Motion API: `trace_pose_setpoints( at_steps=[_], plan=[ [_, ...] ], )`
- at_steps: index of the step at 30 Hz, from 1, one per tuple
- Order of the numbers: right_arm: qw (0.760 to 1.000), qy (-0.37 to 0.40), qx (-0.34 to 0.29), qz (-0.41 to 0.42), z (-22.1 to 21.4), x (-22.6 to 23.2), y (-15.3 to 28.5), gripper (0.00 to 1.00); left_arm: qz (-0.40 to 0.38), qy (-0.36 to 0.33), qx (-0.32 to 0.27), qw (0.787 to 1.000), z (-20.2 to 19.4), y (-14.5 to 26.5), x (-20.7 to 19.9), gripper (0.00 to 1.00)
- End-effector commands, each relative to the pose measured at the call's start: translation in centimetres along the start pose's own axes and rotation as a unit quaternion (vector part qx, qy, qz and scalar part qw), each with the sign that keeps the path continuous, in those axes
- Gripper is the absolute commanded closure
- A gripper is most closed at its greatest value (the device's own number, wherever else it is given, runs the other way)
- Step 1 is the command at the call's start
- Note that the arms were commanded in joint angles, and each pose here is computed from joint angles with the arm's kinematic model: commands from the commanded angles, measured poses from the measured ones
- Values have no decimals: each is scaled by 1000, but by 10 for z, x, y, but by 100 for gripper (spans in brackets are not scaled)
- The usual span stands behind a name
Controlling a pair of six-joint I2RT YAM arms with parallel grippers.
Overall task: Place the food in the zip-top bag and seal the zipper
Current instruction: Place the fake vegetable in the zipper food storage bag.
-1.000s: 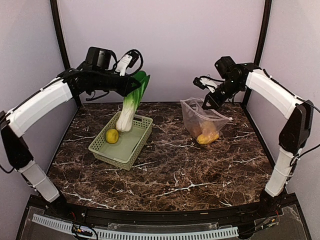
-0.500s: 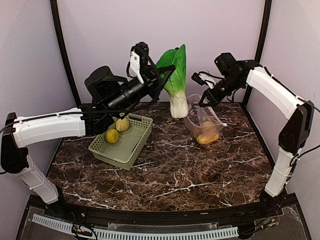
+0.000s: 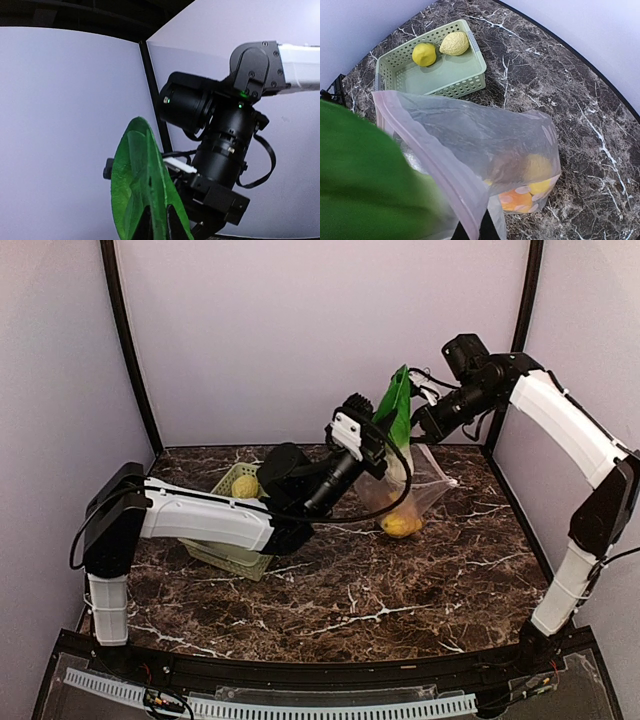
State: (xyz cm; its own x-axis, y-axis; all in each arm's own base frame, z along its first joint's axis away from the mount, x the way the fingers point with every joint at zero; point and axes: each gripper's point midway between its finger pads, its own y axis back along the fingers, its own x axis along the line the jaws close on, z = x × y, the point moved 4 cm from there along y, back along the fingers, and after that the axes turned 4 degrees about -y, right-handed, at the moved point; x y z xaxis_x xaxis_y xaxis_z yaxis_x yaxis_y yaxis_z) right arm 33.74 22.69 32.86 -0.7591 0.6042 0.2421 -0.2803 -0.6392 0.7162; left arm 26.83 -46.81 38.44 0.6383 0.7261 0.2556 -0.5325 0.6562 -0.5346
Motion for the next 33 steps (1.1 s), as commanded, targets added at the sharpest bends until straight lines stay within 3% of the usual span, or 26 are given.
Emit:
trace_pose_setpoints(
  at_steps=[1, 8, 10, 11, 14, 18, 21, 25, 29, 33],
  plan=[
    [1000, -3, -30, -6, 2, 6, 22, 100, 113, -48, -86, 989, 21, 5, 21, 99],
    [999, -16, -49, 5, 0, 8, 39, 100, 144, -105, -45, 983, -31, 2, 5, 99],
    [998, -21, -54, 10, 1, 7, 43, 100, 147, -113, -26, 982, -43, 2, 2, 85],
    [998, -22, -56, 12, 1, 6, 44, 100, 148, -113, -20, 982, -46, 2, 2, 71],
    [998, -27, -61, 12, 2, 3, 47, 100, 159, -102, -10, 982, -48, 3, 6, 43],
    [997, -40, -67, 16, 6, -6, 48, 100, 154, -55, -21, 986, -30, 3, 10, 25],
    [997, -48, -68, 7, 8, -17, 45, 100, 126, -7, -54, 991, 12, 0, 17, 22],
    [996, -48, -72, 1, 12, -24, 40, 100, 109, 71, -40, 991, 52, 7, 28, 20],
    [995, -43, -95, 8, 28, -27, 39, 100, 103, 151, 40, 982, 55, 25, 37, 21],
    [987, -32, -158, -9, 61, -32, 51, 100, 116, 211, 127, 962, 38, 49, 42, 26]
  ],
)
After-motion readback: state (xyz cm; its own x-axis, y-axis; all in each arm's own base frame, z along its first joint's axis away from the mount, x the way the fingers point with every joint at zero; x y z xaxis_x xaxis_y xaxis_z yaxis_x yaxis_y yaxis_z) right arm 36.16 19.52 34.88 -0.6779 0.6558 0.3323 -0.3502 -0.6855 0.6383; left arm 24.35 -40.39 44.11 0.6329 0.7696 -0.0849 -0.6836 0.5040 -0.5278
